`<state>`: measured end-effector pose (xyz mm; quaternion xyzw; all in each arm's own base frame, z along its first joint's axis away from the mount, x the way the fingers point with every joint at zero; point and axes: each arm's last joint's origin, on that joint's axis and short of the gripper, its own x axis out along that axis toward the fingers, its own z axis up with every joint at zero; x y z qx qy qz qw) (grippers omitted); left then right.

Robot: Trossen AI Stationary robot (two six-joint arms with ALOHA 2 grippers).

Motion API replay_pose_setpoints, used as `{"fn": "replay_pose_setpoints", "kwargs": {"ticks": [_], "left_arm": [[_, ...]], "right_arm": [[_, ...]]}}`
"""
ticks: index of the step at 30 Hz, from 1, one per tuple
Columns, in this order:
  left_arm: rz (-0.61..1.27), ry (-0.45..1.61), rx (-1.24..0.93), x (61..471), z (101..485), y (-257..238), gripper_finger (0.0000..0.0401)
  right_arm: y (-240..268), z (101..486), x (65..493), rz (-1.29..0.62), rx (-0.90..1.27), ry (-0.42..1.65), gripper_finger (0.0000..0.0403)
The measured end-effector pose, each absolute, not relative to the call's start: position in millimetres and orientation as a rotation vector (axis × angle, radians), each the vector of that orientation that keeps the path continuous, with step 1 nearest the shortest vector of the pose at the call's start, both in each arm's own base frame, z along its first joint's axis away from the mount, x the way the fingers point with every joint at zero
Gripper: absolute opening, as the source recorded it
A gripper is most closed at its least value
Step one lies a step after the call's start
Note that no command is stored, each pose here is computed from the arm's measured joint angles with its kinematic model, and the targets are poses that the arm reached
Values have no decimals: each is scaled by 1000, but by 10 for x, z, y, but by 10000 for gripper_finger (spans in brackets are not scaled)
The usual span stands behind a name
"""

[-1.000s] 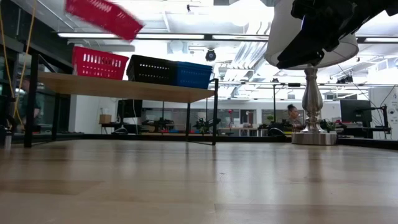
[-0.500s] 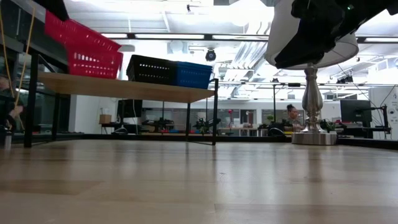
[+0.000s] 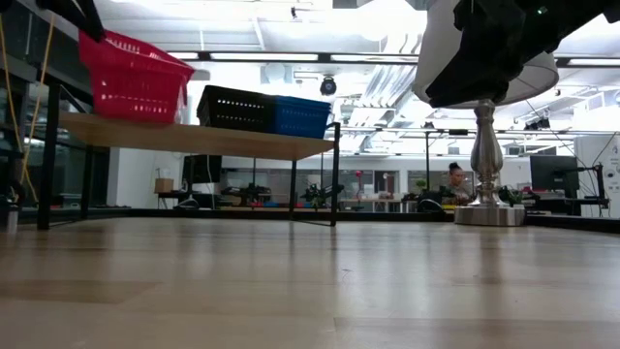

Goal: Stack baskets on shelf by color
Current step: Stack the right red bin on top of the other red bin on the shelf

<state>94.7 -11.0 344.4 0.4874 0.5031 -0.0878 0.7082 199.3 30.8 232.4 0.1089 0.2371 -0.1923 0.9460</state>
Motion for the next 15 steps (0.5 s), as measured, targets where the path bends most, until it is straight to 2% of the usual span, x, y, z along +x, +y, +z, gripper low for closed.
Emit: {"fn": "replay_pose_setpoints", "kwargs": {"ticks": [5, 9, 15], "left_arm": [[-228, 1099, 1072, 961, 3428, -117, 1], [-235, 1009, 1096, 1037, 3468, -141, 2], [-216, 955, 1094, 1082, 3497, -153, 21]], "right_arm": [[303, 2326, 1993, -407, 220, 477, 151], [303, 2326, 1993, -412, 239, 473, 151], [303, 2326, 1993, -412, 239, 473, 151]]}}
